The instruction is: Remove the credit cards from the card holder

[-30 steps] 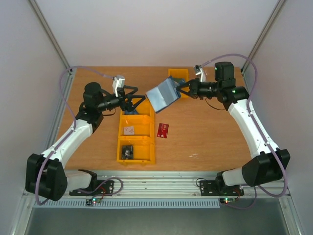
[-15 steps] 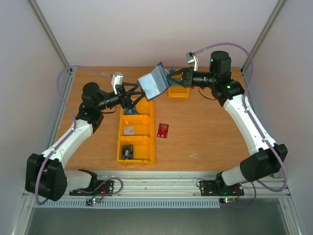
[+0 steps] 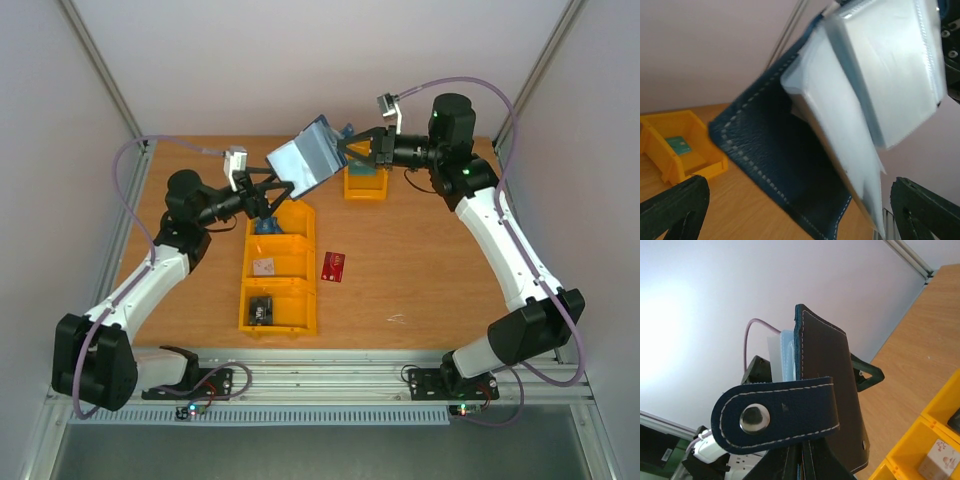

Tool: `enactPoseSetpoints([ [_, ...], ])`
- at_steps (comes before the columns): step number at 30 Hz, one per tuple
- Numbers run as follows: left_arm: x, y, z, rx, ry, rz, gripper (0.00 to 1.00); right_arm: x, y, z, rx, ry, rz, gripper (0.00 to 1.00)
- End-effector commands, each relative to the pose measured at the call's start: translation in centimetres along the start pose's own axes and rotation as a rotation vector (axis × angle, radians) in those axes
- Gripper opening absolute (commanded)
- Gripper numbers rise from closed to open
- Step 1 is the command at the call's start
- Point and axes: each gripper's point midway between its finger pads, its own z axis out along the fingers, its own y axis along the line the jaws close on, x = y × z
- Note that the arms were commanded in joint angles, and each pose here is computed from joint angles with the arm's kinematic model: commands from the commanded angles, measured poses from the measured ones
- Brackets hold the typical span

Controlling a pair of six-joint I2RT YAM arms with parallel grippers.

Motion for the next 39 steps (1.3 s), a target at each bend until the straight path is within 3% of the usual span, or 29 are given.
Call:
enactPoseSetpoints([
  [1,-2.2,-0.5,-0.7,-0.001,-0.072,0.026,0.99,-0.7,2.7,0.0,-0.067,0.006,-0.062,0.01],
  [7,-2.0,-5.4,0.5,0.198,-0.02,0.154,0.99,-0.7,2.6,0.6,-0.094,0.012,-0.069,0.01],
  [11,-3.2,-4.0,1.1,0.114,-0.078,0.136,0.98,0.0,3.6,0.9,-0.148,0.033,-0.104,0.01],
  [14,-4.1,-4.5,0.9,0.126,-0.098,0.165,0.8,0.6,3.8,0.8,-0.166,0.049,-0.125,0.01],
  [15,-4.1,-5.3,0.9,0.161,-0.092,0.176,0.7,0.8,3.6,0.8,-0.167,0.056,-0.123,0.01],
  [19,-4.1,-6.8,0.5,0.215,-0.079,0.189,0.14,1.6,2.3,1.0,-0.126,0.072,-0.107,0.01],
  [20,-4.2,-6.9,0.4,0.208,-0.084,0.19,0.03,1.8,1.7,1.0,-0.102,0.072,-0.104,0.01],
  [21,-4.3,-6.8,0.3,0.197,-0.088,0.194,0.01,2.0,1.1,0.9,-0.066,0.073,-0.099,0.04],
  [24,-3.9,-6.7,0.1,0.181,-0.078,0.215,0.0,2.2,-1.1,0.6,0.073,0.063,-0.119,0.41],
  [26,-3.7,-6.8,0.0,0.176,-0.072,0.226,0.0,2.5,-1.4,0.5,0.099,0.078,-0.158,0.52],
  [30,-3.4,-7.2,-0.2,0.185,-0.066,0.248,0.0,3.2,-0.9,1.0,0.116,0.092,-0.251,0.54],
  [36,-2.8,-8.3,-0.5,0.24,-0.048,0.299,0.0,3.5,-1.3,1.4,0.175,0.09,-0.311,0.49],
  [39,-2.9,-8.4,-0.5,0.237,-0.054,0.313,0.0,4.0,-0.6,2.0,0.137,0.112,-0.335,0.53],
])
